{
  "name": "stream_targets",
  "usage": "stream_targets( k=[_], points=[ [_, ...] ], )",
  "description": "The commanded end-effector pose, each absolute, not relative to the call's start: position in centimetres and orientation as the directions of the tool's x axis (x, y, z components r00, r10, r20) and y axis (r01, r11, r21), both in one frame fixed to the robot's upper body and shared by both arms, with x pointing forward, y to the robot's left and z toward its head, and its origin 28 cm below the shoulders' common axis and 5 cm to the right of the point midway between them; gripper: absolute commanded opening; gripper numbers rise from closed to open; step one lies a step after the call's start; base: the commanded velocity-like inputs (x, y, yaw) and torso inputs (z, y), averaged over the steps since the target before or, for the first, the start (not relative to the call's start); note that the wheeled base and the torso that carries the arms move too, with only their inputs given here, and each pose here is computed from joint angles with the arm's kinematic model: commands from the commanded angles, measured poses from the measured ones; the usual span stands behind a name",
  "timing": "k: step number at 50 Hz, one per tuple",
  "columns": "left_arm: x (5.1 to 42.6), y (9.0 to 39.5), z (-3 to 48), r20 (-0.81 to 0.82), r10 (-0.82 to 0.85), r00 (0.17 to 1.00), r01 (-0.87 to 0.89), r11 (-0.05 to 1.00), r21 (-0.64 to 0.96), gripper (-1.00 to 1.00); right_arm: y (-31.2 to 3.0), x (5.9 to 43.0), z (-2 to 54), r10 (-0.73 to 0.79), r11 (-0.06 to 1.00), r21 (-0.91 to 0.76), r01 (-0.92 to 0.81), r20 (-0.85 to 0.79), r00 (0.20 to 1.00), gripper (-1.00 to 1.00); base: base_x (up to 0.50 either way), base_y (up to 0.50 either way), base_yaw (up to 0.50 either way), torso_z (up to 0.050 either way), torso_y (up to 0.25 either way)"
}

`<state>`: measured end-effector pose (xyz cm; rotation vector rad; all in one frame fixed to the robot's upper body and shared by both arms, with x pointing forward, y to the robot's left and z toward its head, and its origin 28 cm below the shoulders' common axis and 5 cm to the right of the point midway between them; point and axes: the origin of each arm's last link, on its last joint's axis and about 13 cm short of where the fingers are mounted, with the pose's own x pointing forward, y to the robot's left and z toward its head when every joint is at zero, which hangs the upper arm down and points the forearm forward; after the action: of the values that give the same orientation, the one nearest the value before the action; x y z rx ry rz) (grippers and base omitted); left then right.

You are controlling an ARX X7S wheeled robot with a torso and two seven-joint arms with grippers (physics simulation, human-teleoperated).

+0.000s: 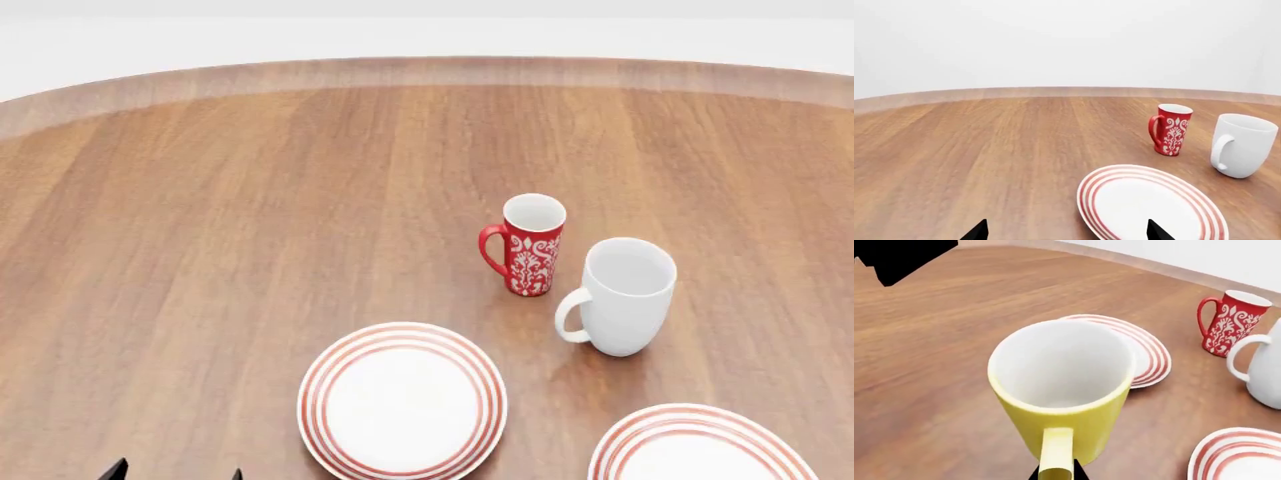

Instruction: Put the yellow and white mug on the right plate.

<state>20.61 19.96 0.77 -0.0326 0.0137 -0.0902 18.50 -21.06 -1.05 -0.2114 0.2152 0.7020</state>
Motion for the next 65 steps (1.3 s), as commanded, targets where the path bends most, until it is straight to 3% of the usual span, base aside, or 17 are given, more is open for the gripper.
stream_targets(
  k=[1,65],
  points=[
    [20.6,20.0,0.7,-0.013,-0.090,0.996,0.090,0.995,-0.032,1.00,-22.3,18.3,0.0,0.561,0.788,-0.143,-0.599,-0.235,0.794,-1.00,0.00,0.00,0.00,0.000,0.000],
    [20.6,20.0,0.7,-0.017,-0.088,0.996,0.087,0.996,-0.033,1.00,-27.0,20.5,0.3,0.267,0.961,-0.018,-0.275,-0.195,0.944,-1.00,0.00,0.00,0.00,0.000,0.000]
  ],
)
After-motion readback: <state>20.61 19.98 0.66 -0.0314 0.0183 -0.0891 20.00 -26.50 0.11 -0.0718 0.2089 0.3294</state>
